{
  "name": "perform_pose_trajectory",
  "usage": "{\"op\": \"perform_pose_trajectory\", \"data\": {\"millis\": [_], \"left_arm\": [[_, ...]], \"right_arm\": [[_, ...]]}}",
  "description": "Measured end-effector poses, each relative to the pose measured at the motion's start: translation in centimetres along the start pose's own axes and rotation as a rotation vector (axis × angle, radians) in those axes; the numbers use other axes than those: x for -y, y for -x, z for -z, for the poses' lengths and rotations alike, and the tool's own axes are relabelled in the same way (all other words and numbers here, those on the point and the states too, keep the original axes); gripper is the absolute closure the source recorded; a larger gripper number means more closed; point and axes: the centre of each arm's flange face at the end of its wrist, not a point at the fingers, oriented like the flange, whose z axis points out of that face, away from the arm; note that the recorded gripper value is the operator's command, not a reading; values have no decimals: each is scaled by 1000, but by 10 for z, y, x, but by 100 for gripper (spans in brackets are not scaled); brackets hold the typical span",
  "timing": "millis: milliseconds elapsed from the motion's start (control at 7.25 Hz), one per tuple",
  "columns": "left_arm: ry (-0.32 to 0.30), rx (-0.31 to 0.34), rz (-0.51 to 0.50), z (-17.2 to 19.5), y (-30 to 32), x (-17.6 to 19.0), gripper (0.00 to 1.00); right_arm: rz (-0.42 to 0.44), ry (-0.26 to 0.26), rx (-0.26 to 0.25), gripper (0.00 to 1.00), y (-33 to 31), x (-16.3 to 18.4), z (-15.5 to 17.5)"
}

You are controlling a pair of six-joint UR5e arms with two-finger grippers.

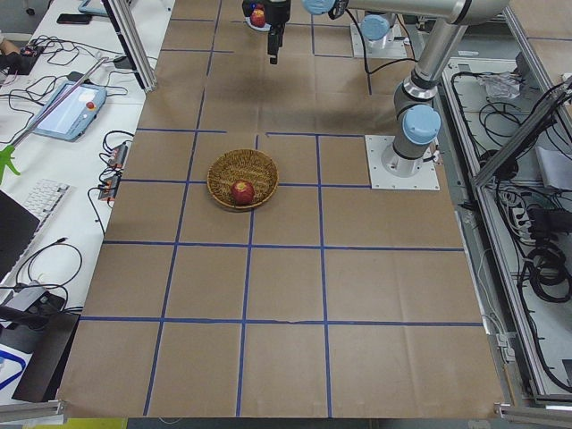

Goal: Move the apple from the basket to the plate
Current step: 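Lower the apple onto the plate and open the right gripper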

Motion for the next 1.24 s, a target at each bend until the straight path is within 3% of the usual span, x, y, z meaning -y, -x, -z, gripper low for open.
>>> {"op": "perform_pose_trajectory", "data": {"millis": [552,690,828,1241], "left_arm": [[0,-3,0,0,0,0,1],[0,-4,0,0,0,0,1],[1,-4,-1,-1,-1,0,1],[3,-5,-3,-2,-1,0,1]], "right_arm": [[16,42,28,50,-24,-4,-41],[15,47,30,39,-25,-5,-43],[13,51,30,1,-26,-6,-45],[11,45,20,0,-31,-3,-41]]}}
